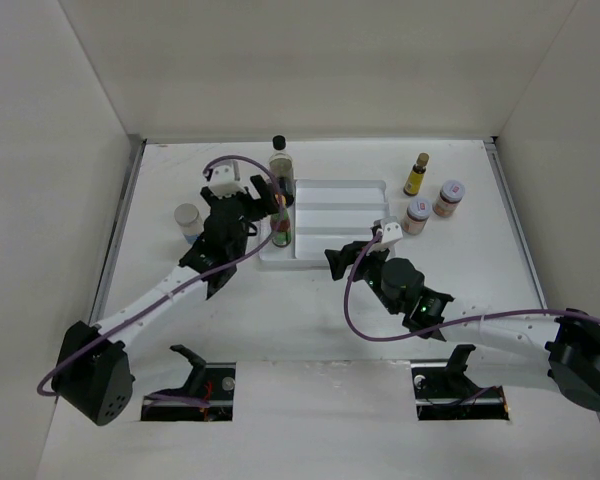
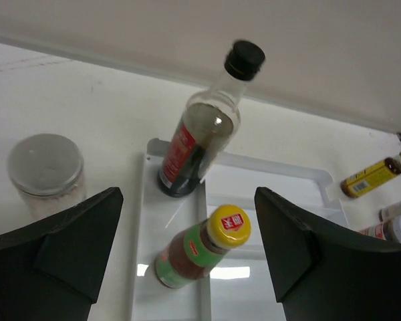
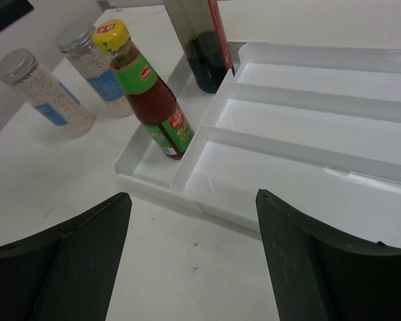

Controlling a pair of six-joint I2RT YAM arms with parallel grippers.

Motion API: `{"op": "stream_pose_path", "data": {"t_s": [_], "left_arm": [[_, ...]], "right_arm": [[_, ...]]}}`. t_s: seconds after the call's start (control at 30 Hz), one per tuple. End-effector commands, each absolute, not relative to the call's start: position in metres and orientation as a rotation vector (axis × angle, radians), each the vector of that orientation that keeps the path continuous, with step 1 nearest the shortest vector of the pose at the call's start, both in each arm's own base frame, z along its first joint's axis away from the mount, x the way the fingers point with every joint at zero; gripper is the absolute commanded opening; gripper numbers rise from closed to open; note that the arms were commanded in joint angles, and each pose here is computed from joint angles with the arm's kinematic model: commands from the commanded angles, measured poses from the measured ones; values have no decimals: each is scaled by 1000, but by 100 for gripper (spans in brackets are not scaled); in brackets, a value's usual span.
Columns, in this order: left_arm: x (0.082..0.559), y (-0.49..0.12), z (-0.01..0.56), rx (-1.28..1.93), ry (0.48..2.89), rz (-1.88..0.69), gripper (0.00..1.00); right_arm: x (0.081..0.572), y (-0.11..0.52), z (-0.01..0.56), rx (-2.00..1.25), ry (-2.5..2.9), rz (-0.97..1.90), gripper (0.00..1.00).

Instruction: Organize the condiment bottles

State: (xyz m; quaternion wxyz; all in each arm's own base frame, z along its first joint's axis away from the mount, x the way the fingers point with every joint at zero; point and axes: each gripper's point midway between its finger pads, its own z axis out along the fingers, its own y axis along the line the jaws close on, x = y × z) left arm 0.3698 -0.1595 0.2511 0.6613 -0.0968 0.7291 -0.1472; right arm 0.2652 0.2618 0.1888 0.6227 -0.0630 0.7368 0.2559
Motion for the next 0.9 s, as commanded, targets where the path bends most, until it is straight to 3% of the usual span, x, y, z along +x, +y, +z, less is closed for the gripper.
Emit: {"op": "stream_pose_path", "data": {"t_s": [0.0,0.2,0.87], "left_arm": [[376,-128,279,-313,1589,-289,79],[411,-93,231,-396,1746,-147,79],[442,-52,200,-471,1775,100,78]], "right_arm": [[269,259,207,-100,1640,614,82],[268,259,206,-98,1642,615,82],[269,261,205,-108,1645,608,82]]}}
